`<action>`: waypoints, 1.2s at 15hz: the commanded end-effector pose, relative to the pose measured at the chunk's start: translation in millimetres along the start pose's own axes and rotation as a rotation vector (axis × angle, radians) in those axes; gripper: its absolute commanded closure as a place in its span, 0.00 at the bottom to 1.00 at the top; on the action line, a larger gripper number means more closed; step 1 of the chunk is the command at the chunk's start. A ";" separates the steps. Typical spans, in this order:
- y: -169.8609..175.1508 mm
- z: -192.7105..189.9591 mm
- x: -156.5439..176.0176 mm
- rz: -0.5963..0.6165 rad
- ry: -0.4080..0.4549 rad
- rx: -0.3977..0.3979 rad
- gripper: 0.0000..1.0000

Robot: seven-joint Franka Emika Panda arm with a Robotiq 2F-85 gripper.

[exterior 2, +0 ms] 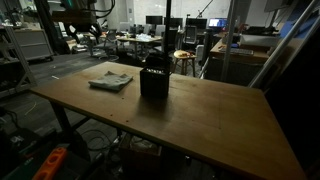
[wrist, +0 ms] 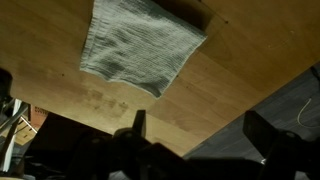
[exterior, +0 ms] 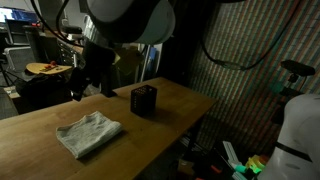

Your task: Put the white towel in the black box

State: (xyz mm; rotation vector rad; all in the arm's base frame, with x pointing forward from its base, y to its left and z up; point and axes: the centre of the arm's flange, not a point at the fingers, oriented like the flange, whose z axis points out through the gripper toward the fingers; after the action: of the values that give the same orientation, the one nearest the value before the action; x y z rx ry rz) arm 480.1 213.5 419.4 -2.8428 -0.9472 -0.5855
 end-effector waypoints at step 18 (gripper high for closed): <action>100.7 190.1 22.6 -0.051 -0.089 0.108 0.00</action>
State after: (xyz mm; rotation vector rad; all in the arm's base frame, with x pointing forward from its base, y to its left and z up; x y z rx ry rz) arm 595.7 182.6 269.7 -2.8065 -1.0117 -0.3822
